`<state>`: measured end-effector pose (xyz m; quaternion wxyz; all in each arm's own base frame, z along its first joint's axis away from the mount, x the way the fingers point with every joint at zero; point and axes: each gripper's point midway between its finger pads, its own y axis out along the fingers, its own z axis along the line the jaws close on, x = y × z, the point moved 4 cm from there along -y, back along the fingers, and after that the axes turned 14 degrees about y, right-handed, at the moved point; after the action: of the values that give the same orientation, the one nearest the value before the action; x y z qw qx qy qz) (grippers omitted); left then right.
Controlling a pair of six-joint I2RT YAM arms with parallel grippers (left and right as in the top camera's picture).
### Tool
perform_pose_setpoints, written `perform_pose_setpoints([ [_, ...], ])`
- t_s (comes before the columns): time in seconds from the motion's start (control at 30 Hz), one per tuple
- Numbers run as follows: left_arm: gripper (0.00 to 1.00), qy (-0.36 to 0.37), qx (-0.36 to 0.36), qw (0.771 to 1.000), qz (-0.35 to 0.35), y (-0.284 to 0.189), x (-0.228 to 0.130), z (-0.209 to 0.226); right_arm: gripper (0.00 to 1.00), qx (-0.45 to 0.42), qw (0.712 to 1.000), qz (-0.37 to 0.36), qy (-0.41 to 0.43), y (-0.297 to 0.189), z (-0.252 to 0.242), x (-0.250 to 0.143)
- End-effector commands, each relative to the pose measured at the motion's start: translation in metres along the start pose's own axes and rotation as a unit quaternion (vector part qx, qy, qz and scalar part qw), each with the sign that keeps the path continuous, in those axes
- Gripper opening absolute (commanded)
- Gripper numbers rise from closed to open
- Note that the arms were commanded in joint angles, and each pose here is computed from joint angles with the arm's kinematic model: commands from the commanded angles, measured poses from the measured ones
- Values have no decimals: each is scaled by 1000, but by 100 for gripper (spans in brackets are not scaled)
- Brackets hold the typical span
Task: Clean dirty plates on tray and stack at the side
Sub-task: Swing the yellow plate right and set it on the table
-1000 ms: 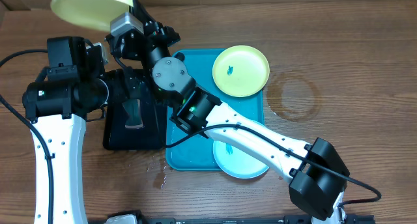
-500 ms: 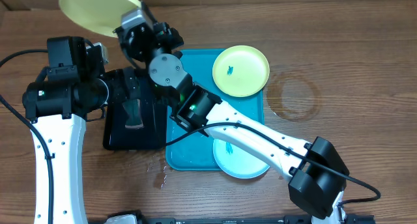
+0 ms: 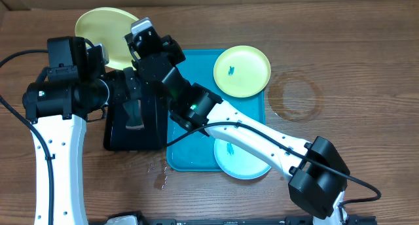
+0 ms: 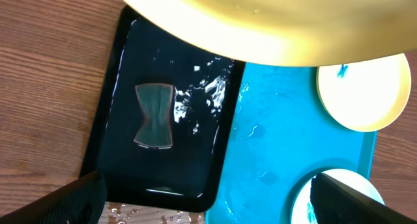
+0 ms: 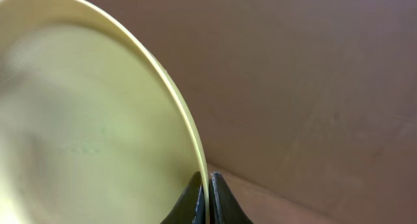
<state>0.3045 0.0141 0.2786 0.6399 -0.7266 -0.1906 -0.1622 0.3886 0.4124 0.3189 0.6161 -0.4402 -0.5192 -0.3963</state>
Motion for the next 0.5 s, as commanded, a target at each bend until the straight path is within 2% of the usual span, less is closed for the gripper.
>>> perform_pose_setpoints([
  [0.0, 100, -2, -5, 1000, -3, 0, 3, -2, 4, -33, 994, -5, 104, 0, -15, 10],
  [0.1, 100, -2, -5, 1000, -3, 0, 3, -2, 4, 27, 994, 45, 97, -1, 1, -8],
  [0.2, 100, -2, -5, 1000, -3, 0, 3, -2, 4, 14, 994, 62, 90, -1, -4, -16],
  [0.3, 100, -2, -5, 1000, -3, 0, 3, -2, 4, -2, 985, 93, 147, -3, -8, -29],
  [0.47, 100, -2, -5, 1000, -3, 0, 3, -2, 4, -30, 976, 140, 162, -7, -17, -51],
])
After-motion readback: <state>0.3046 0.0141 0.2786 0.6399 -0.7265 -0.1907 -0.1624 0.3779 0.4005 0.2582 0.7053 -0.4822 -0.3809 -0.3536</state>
